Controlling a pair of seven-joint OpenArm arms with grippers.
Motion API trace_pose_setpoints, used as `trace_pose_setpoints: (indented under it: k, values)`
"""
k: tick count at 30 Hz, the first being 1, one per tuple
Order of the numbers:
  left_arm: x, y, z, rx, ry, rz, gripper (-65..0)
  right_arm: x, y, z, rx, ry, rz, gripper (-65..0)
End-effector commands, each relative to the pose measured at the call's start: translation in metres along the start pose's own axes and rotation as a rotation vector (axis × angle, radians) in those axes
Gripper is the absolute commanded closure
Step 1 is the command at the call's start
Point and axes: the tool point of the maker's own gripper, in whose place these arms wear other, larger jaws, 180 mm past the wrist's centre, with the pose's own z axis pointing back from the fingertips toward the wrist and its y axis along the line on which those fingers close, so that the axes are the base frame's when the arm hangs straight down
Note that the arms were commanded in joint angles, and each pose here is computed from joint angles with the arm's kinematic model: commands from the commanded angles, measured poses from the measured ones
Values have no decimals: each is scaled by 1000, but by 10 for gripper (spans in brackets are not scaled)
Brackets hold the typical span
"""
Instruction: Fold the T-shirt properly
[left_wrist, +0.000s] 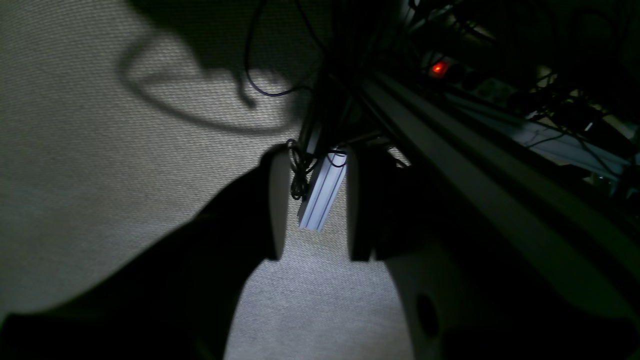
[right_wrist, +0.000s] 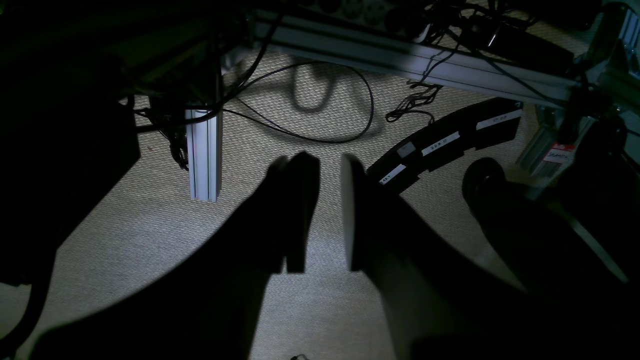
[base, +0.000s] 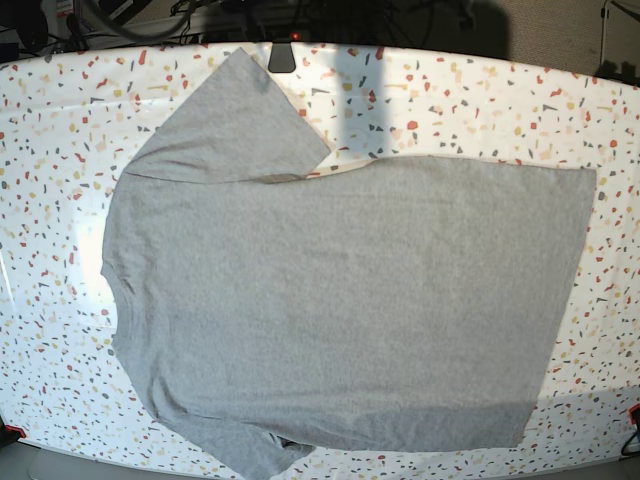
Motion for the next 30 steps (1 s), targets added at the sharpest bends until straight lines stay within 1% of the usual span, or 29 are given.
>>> trace_pose_setpoints:
  k: [1,24,27,30]
  values:
    - [0,1,1,0,-6,-2,-194,0,-5,0,-23,-5,-12,-132]
    - [-1,1,1,-1,-6,-2,-194,-1,-6,0,-26,-5,-11,-132]
    - [-5,3,2,3,-1,-3,-194,-3,-14,1,-64,-8,40,-132]
    - [-7,8,6,3,-23,-68,-194,-14,-24,3,-122,-9,126,-132]
